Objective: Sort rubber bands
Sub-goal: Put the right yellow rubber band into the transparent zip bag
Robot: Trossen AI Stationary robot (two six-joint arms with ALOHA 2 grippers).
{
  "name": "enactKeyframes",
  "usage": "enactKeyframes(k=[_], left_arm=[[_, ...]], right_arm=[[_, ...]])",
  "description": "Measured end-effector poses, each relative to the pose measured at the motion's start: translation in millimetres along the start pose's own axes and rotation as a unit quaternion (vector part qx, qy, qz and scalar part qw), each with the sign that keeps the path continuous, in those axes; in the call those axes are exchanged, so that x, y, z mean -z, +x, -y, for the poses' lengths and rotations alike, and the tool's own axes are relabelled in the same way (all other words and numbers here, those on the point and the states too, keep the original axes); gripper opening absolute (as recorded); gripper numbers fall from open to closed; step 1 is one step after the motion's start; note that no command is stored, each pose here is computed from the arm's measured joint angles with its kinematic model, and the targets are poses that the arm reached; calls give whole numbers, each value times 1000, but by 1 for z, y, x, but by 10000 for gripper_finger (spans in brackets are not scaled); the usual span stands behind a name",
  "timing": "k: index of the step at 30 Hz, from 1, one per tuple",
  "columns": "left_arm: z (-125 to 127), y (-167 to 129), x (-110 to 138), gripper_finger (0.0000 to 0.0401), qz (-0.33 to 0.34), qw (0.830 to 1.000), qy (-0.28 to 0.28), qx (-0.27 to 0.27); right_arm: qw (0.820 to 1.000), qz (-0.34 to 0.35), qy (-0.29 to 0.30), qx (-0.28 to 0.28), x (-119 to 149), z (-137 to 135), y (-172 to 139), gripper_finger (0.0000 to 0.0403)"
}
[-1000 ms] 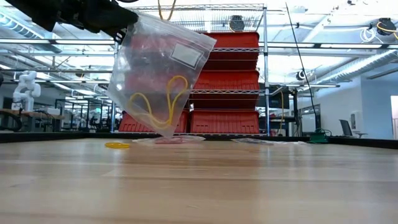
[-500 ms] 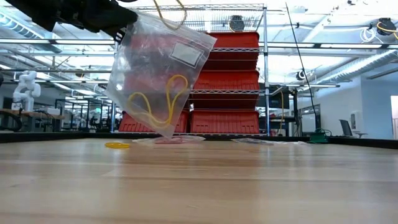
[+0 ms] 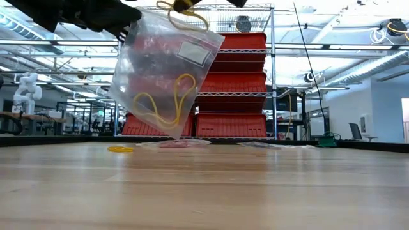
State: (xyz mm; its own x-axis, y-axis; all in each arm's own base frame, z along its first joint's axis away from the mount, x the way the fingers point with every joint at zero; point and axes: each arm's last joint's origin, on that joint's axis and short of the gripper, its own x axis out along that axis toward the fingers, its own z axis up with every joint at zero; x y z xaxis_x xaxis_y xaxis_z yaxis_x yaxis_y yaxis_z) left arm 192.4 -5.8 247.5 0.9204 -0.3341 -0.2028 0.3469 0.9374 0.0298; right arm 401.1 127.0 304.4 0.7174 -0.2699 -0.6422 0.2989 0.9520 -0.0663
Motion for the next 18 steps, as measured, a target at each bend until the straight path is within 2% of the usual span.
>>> enactKeyframes(k=[6,18], left_arm=[[1,0,0,1,0,1000,0,3],[4,1,0,1,0,1000,2,11]], right_arm=[[999,-12,46,-10,-4,10,8,0],[997,-20,69,-30,-5,13,11,0]])
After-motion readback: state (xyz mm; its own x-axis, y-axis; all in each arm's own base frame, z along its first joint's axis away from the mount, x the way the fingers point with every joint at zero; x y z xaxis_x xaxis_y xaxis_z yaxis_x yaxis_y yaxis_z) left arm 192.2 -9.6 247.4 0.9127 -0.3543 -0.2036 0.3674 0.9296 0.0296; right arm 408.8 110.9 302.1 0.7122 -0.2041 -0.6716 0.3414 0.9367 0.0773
